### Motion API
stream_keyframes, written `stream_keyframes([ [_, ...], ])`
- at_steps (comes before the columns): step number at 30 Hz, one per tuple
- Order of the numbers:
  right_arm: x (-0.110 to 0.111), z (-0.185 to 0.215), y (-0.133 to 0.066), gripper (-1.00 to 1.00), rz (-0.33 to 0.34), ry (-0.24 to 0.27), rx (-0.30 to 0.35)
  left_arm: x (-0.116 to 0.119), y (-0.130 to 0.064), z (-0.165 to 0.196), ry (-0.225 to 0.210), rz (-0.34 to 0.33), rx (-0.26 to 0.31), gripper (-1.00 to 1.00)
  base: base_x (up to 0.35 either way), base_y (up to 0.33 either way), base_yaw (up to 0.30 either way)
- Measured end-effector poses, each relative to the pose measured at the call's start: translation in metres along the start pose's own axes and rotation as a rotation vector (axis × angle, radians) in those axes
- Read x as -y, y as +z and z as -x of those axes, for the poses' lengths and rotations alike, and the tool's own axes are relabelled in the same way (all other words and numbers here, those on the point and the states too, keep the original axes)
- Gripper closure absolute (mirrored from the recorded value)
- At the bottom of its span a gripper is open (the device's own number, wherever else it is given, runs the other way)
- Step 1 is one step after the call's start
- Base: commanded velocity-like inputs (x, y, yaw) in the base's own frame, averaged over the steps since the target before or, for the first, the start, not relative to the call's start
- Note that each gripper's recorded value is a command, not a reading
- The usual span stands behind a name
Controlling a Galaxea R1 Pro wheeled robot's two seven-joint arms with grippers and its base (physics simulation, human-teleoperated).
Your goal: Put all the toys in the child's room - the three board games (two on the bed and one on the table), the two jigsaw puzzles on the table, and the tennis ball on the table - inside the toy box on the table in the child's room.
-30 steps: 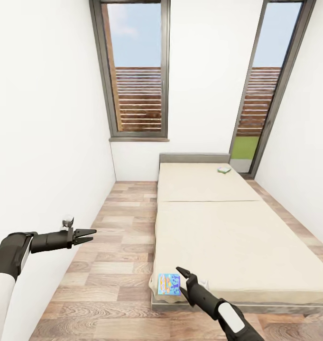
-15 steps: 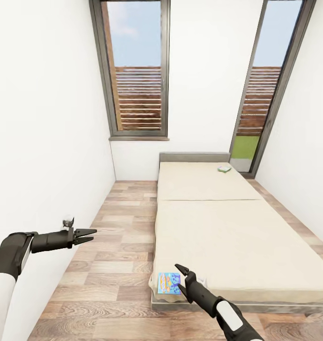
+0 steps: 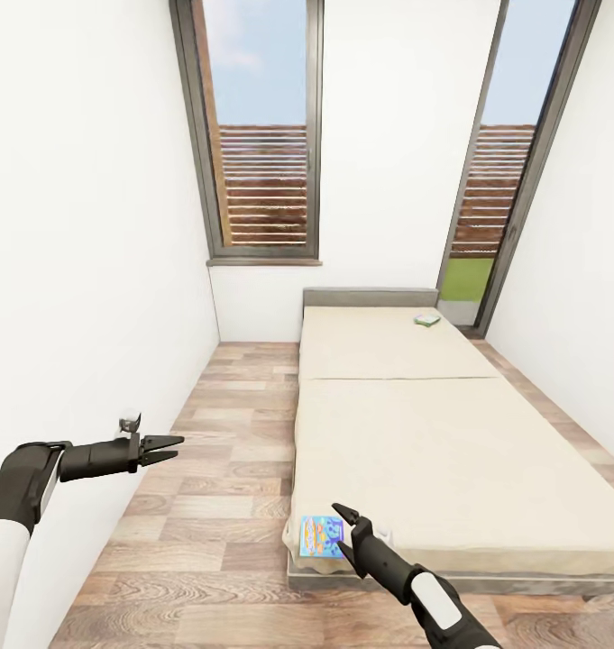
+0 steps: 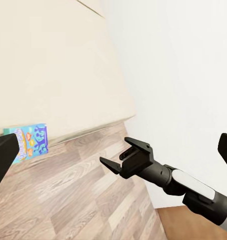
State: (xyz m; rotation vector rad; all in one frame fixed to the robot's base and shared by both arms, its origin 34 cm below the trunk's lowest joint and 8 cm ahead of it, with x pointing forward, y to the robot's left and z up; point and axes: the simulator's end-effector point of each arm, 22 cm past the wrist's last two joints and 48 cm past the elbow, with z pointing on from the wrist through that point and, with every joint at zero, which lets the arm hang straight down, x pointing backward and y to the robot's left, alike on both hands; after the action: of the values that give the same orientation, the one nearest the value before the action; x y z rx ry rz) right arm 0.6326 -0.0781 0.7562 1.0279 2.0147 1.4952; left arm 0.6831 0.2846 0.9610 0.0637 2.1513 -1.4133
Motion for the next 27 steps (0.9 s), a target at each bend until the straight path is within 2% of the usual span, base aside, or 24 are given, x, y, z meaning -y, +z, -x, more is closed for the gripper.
stream_keyframes([
  [27, 0.039, 0.011, 0.010, -1.00, -0.010, -0.006, -0.002, -0.033, 0.012, -0.017, 0.001, 0.000, 0.000, -1.00, 0.000, 0.000, 0.000],
])
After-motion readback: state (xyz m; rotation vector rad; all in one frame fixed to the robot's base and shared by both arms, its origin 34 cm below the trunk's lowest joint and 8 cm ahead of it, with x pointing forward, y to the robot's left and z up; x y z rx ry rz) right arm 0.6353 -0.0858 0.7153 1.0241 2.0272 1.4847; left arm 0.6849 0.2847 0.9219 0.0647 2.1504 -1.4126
